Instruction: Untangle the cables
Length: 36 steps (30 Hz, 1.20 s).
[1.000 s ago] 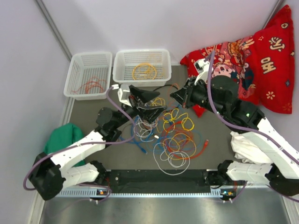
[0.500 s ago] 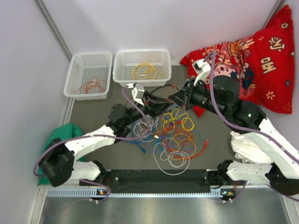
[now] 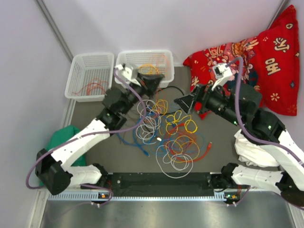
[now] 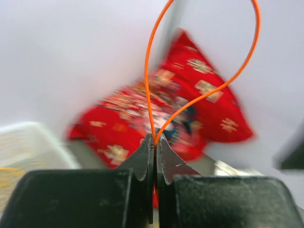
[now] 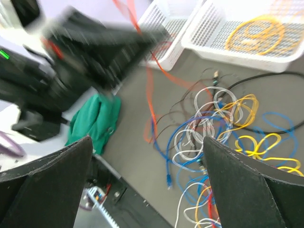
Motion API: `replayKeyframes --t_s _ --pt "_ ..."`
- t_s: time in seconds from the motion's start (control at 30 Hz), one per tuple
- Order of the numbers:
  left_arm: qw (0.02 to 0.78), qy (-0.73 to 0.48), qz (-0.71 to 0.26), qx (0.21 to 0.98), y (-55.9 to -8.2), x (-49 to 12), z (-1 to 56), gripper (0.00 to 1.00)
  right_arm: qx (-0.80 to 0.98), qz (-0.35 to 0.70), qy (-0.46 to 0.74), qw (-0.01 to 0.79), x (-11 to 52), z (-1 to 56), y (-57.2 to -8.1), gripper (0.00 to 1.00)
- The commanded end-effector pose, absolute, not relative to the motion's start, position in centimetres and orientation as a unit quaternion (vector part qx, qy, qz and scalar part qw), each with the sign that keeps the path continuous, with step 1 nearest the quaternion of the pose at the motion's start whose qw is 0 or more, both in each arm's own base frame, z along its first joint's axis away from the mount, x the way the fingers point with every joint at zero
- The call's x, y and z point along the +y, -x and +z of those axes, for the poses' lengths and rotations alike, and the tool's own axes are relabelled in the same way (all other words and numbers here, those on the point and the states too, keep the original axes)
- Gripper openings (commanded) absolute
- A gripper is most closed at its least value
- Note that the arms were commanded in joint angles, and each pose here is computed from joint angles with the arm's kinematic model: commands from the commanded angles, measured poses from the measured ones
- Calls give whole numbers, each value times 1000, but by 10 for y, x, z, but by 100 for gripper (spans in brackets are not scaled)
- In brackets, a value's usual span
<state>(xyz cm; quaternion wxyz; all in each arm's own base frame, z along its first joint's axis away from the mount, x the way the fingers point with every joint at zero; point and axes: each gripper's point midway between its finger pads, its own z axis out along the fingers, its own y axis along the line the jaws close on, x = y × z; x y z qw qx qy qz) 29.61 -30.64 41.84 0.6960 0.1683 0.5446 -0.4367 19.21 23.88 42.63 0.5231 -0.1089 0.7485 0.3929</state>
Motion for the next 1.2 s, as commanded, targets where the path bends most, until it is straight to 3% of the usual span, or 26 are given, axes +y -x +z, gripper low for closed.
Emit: replayKeyframes --t_s 0.0,0.2,0.37,0.53,0.87,1.17 --pt "741 -48 -278 609 -367 -217 445 0 738 358 78 567 211 428 -196 99" --pt "746 82 -115 651 -436 -115 471 0 750 317 79 575 204 407 -205 99" --pt "790 113 22 602 -456 -62 507 0 759 291 92 575 207 396 -214 99" --pt "786 132 137 588 -495 -26 507 0 775 284 108 555 224 372 -223 99" --pt "739 194 190 617 -566 45 434 0 802 269 124 519 239 331 -236 99" --pt "699 268 264 609 -569 92 403 0 823 277 125 480 249 299 -244 99"
